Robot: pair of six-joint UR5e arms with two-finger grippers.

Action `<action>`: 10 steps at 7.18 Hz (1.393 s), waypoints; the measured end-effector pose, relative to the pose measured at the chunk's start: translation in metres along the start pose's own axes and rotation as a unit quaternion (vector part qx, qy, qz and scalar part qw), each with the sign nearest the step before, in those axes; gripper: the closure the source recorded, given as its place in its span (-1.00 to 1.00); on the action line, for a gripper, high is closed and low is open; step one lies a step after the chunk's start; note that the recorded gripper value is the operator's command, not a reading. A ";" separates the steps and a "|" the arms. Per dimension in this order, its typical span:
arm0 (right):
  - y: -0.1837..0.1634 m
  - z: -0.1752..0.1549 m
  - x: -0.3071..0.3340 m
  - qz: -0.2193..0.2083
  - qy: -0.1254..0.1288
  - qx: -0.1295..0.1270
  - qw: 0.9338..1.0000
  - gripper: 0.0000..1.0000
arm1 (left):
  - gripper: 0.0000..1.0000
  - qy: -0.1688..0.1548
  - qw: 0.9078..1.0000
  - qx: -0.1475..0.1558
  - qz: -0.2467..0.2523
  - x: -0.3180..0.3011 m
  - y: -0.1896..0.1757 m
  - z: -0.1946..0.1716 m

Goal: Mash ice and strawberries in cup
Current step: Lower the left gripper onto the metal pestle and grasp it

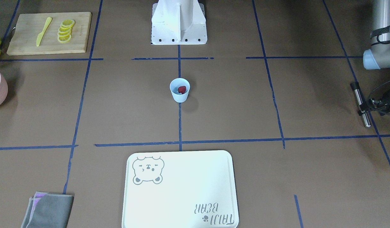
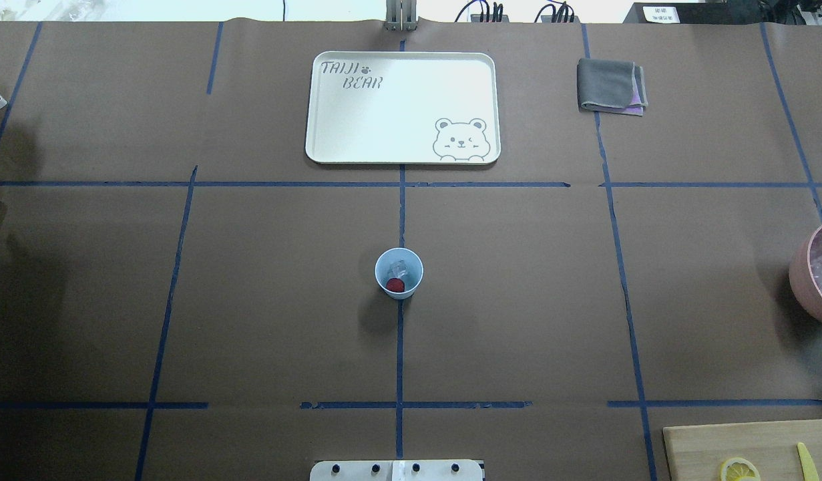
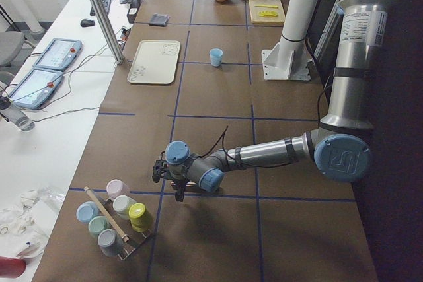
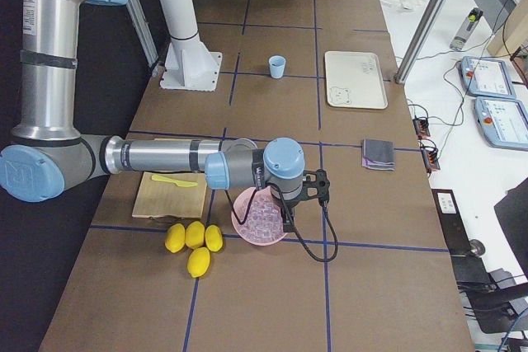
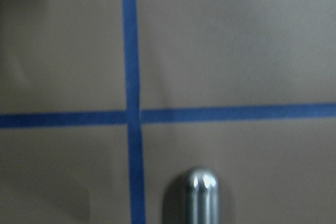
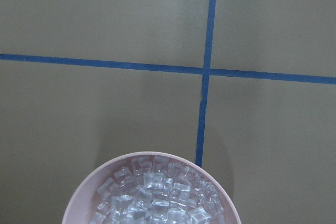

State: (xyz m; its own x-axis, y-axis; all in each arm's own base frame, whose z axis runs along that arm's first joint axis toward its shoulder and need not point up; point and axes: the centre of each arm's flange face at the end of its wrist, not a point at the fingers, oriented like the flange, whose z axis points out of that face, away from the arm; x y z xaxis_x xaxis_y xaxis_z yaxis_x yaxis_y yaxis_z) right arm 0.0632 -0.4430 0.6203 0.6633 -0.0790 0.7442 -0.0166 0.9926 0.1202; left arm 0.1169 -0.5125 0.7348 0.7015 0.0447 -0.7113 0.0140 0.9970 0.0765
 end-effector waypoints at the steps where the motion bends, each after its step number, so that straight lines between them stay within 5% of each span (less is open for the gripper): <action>1: 0.001 0.001 0.001 0.000 0.000 -0.001 1.000 -0.99 | -0.94 0.000 1.000 0.001 0.002 0.002 -0.001 -0.001; 10: 0.001 0.006 0.007 0.005 0.001 -0.006 1.000 -0.99 | -0.34 0.003 1.000 0.002 0.019 0.021 -0.006 0.002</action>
State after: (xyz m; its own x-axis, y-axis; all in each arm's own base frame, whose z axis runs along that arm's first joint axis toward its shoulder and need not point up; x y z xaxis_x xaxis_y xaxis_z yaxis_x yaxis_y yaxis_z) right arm 0.0628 -0.4434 0.6295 0.6642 -0.0692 0.7443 -0.0136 0.9944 0.1047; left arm 0.1332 -0.5177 0.7206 0.6970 0.0833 -0.7122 -0.0101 0.9943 0.1064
